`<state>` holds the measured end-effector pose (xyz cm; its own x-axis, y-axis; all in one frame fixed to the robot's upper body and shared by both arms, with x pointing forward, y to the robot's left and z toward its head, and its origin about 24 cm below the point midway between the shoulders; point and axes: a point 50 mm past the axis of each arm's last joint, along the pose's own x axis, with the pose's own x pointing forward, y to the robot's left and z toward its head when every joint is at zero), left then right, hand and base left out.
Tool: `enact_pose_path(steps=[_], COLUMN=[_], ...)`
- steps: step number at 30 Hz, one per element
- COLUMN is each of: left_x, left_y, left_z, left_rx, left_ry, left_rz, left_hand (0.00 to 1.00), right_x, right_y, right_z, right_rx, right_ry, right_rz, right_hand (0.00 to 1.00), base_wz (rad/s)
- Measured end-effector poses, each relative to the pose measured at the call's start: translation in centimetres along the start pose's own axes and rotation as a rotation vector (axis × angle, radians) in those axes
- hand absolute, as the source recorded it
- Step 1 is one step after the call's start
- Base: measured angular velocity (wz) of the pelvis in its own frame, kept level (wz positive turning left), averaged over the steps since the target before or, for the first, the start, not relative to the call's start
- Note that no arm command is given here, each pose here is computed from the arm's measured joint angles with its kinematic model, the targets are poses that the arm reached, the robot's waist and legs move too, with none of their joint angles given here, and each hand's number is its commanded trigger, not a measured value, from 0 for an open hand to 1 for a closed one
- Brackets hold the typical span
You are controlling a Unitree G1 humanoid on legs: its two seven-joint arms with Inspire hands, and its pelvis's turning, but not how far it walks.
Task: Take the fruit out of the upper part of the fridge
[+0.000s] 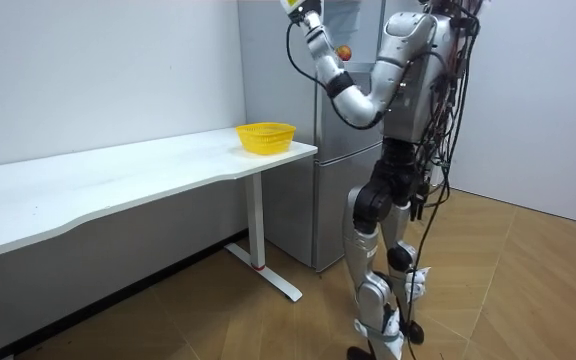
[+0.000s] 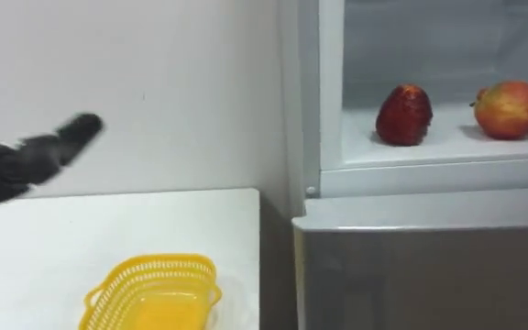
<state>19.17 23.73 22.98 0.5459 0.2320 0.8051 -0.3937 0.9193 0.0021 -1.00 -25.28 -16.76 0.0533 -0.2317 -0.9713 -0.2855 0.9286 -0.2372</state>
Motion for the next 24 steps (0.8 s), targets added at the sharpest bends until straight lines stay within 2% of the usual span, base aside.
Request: enact_pose_path(steps=[2, 3, 5, 6, 7, 8, 10, 11, 13, 14, 16, 17, 19, 20, 22, 24], left_x=[-1.6, -2.0, -4.2, -5.0, -6.7, -7.6, -11.8, -12.8, -17.5, -18.8, -23.6, -25.1, -30.8, -32.0, -35.9, -38.1], left_y=[3.2, 3.8, 6.5, 7.3, 8.6, 9.1, 10.7, 11.0, 12.1, 12.3, 12.2, 12.1, 11.4, 11.1, 10.2, 9.8], left_z=[-0.7, -1.0, -3.0, -3.7, -5.2, -5.9, -8.0, -8.3, -10.1, -10.6, -11.8, -12.1, -12.2, -12.1, -11.5, -10.8], left_rx=[0.118, 0.142, 0.252, 0.275, 0.299, 0.301, 0.314, 0.315, 0.334, 0.337, 0.344, 0.363, 0.400, 0.404, 0.399, 0.394], left_ry=[0.076, 0.099, 0.238, 0.283, 0.391, 0.451, 0.657, 0.701, 0.906, 0.965, 1.184, 1.250, 1.522, 1.584, 1.788, 1.908], left_rz=[0.140, 0.170, 0.295, 0.329, 0.394, 0.424, 0.542, 0.576, 0.680, 0.704, 0.765, 0.756, 0.703, 0.678, 0.590, 0.529], left_hand=[0.00, 0.00, 0.00, 0.00, 0.00, 0.00, 0.00, 0.00, 0.00, 0.00, 0.00, 0.00, 0.00, 0.00, 0.00, 0.00], right_x=[-0.1, -0.1, -0.1, -0.1, -0.1, -0.1, -0.1, -0.1, -0.1, -0.1, -0.1, -0.1, -0.1, -0.1, 0.0, 0.0], right_y=[0.0, 0.0, 0.0, -0.1, -0.1, -0.2, 0.0, 0.0, 0.1, 0.1, 0.2, 0.1, 0.1, 0.1, 0.2, 0.1], right_z=[-0.5, -0.5, -0.9, -0.9, -0.8, -0.8, -0.8, -0.8, -1.0, -1.0, -0.9, -0.9, -0.5, -0.4, -0.1, 0.0], right_rx=[0.060, 0.070, 0.086, 0.088, 0.091, 0.092, 0.093, 0.091, 0.091, 0.092, 0.095, 0.092, 0.083, 0.082, 0.085, 0.093], right_ry=[0.007, 0.008, 0.023, 0.025, 0.025, 0.026, 0.032, 0.035, 0.057, 0.063, 0.072, 0.075, 0.058, 0.055, 0.046, 0.043], right_rz=[-0.008, -0.009, -0.015, -0.020, -0.026, -0.026, -0.017, -0.012, 0.008, 0.012, 0.014, 0.013, 0.019, 0.023, 0.040, 0.036], right_hand=[0.00, 0.00, 0.00, 0.00, 0.00, 0.00, 0.00, 0.00, 0.00, 0.00, 0.00, 0.00, 0.00, 0.00, 0.00, 0.00], base_wz=[0.04, 0.11, 0.19, 0.10, 0.07, 0.11, 0.06, 0.00, 0.02, 0.05, 0.04, 0.00, 0.00, 0.03, 0.02, 0.00])
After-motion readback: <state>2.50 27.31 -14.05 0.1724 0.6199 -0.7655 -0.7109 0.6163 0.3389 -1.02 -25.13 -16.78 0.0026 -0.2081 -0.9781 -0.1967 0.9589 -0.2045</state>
